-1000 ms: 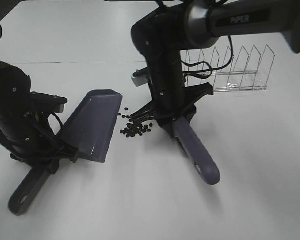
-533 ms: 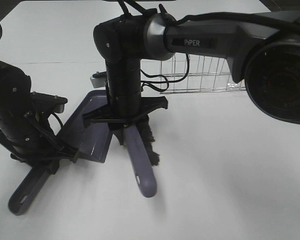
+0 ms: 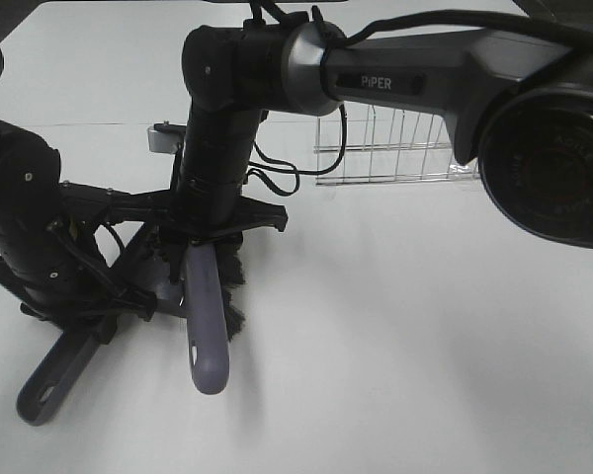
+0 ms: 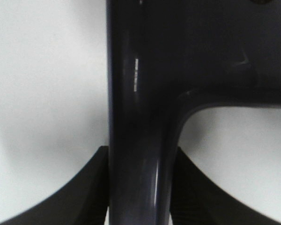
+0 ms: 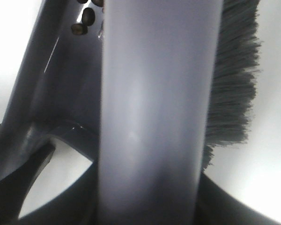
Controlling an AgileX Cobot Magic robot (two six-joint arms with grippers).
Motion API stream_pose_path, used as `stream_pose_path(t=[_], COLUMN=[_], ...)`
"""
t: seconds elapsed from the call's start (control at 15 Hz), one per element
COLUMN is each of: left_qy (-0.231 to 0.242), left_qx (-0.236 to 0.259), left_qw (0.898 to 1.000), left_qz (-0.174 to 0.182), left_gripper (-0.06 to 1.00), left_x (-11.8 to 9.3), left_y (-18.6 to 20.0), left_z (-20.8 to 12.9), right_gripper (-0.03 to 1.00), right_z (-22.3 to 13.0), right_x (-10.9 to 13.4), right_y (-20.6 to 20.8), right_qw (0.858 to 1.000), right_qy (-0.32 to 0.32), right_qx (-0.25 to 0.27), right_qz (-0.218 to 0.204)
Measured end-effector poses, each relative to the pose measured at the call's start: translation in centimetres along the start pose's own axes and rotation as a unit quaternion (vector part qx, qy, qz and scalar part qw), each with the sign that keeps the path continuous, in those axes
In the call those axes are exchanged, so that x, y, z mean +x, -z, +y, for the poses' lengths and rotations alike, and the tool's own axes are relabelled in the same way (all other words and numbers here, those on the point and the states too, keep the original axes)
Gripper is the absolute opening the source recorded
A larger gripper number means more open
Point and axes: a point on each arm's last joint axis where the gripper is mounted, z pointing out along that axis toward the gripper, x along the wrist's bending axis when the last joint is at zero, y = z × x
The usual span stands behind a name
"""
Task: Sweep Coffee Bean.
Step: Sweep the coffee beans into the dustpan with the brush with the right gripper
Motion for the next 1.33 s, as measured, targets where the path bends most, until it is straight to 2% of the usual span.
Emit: stream_pose_path(t=[0.33,0.47,0.67,0.8,1.13,1.33], left_qy=[0.005,0.002,0.0,-0.002,-0.002,-0.002], left_qx=[0.0,-0.001,-0.001,-0.001,-0.001,-0.001], left_qw=[1.0,1.0,1.0,1.0,1.0,1.0], left_qz=[-0.001,0.0,0.0,0.0,0.0,0.0], left_gripper=[0.31,0.31,0.31,0.31,0.31,0.31], left_x=[0.0,0.0,0.0,0.0,0.0,0.0], left_y=[0.0,0.0,0.0,0.0,0.0,0.0], left_z=[0.0,0.0,0.0,0.0,0.0,0.0], right_gripper=[0.32,0.32,0.32,0.32,0.32,0.32], right_z=[0.3,0.6,1.0,1.4,1.2,2.0], right_x=[0.3,1.1,1.9,2.0,1.5,1.9], right_y=[0.6,1.3,2.4,3.2,3.7,6.1], right_qw=[1.0,0.999,0.999,0.998,0.999,0.997], right_qy=[0.006,0.002,0.009,0.018,0.03,0.047], right_qx=[-0.004,-0.018,-0.035,-0.048,-0.032,-0.062], right_qz=[0.004,0.027,0.04,0.028,-0.009,-0.025])
